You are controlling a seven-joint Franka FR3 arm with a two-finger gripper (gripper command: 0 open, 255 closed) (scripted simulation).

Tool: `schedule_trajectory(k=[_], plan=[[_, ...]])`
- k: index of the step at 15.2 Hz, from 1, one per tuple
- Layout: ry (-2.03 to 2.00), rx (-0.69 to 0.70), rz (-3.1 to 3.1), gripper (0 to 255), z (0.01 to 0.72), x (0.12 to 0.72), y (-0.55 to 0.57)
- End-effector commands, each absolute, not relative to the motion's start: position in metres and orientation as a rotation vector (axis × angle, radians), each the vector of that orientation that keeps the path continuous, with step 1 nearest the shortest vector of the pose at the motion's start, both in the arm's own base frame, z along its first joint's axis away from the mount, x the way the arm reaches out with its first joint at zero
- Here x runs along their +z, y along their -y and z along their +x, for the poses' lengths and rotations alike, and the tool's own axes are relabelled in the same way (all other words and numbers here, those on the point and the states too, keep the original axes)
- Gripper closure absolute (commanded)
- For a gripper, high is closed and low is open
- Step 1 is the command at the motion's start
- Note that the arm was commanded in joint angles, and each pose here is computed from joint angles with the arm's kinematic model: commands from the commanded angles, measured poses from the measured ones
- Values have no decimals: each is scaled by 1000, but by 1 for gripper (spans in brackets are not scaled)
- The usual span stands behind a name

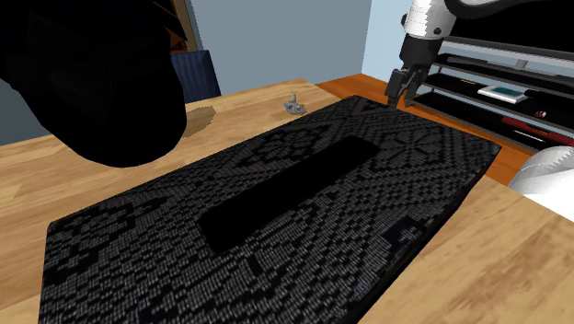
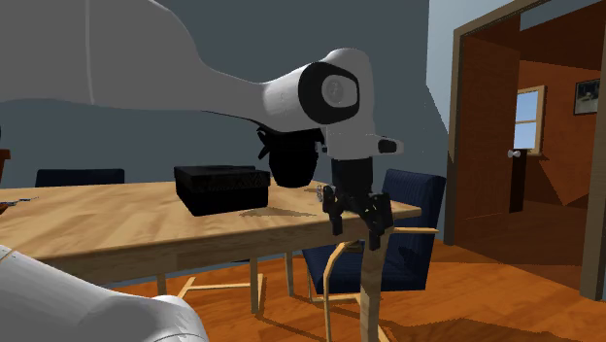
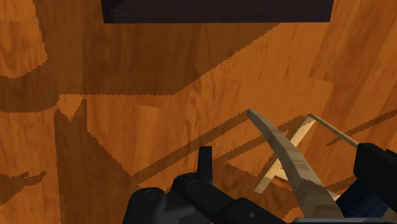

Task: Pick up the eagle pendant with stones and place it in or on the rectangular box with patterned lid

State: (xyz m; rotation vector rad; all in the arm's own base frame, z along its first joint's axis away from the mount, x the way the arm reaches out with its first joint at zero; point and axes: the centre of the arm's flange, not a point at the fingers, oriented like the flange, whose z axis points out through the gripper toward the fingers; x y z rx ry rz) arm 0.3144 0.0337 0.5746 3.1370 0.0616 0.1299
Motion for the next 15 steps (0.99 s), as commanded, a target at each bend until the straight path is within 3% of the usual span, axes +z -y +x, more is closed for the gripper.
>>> schedule_trajectory(k=[1,15], plan=[[-62,130,3137,0,314,575,-34],[46,106,3266,0,387,616,-180]])
